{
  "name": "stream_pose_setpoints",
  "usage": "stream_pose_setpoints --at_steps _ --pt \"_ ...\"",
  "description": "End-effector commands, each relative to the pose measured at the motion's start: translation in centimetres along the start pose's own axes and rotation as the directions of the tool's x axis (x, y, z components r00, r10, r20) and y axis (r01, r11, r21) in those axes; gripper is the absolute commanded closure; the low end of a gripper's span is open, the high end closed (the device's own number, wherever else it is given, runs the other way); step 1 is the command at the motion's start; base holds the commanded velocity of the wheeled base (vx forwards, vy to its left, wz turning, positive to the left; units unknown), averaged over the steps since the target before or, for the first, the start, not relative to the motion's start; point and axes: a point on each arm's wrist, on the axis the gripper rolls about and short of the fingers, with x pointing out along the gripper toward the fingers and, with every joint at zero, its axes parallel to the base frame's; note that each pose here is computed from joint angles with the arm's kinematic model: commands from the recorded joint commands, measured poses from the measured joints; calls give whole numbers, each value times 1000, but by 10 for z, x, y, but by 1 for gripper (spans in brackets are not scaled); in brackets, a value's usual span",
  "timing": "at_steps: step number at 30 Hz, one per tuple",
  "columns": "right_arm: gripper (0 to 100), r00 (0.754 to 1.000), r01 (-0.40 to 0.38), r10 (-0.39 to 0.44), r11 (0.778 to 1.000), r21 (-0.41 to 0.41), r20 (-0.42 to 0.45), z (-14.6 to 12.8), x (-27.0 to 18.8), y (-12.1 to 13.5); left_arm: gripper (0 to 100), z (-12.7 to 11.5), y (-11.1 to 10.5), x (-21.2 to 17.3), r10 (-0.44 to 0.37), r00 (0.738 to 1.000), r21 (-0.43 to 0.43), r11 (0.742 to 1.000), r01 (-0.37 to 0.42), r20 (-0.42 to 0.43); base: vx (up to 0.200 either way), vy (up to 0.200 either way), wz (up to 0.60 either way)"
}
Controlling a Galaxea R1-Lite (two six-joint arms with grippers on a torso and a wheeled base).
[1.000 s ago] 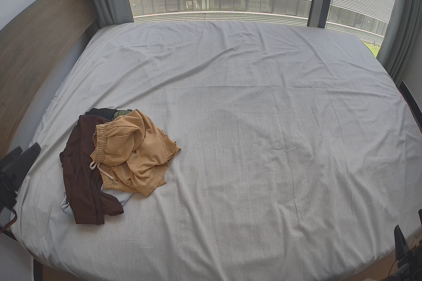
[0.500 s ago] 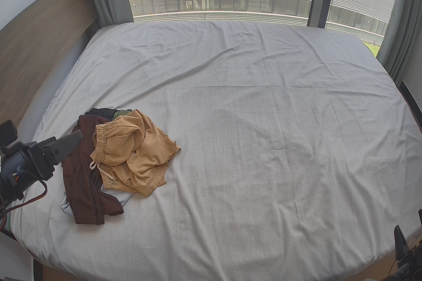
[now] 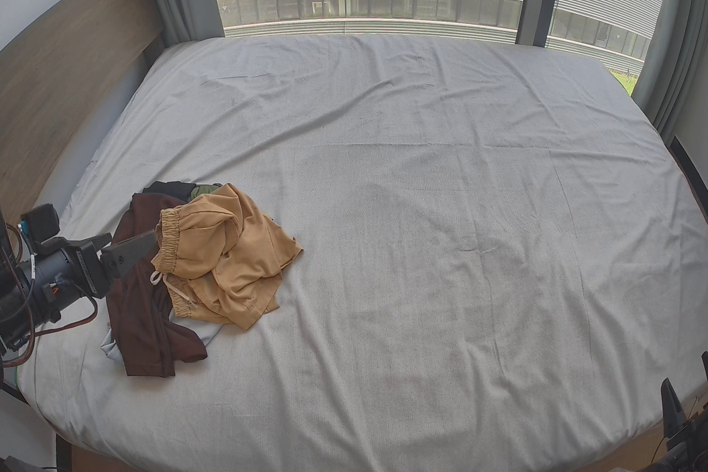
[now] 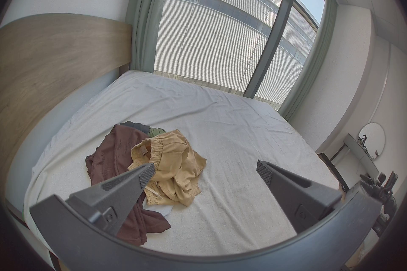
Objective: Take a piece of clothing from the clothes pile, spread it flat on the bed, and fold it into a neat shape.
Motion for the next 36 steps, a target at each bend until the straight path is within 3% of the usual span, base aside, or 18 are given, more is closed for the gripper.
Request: stream_pose_setpoints --at_steps 1,9,21,27,28,31,36 --pt "0 1000 0 0 1000 0 -4 -5 0 0 0 -1 9 0 4 1000 -17 1000 -4 -10 0 0 0" --pt "0 1000 1 -1 1000 4 -4 -5 0 0 0 -7 15 8 -21 998 -43 999 18 -57 0 0 0" --pt "0 1000 0 0 1000 6 -4 -5 0 0 0 -22 45 44 32 992 -90 995 -43 -122 0 0 0" --pt "0 1000 3 -3 1000 7 -4 -5 0 0 0 -24 58 63 42 995 -124 991 -53 -94 0 0 0" --pt "0 1000 1 -1 1000 6 -4 -5 0 0 0 -23 64 76 41 998 -166 985 -49 -49 0 0 0" --pt "0 1000 1 -1 1000 6 -4 -5 0 0 0 -24 68 85 35 999 -178 983 -37 -13 0 0 0" --pt "0 1000 1 -1 1000 7 -4 -5 0 0 0 -32 75 100 30 999 -180 983 -33 -21 0 0 0"
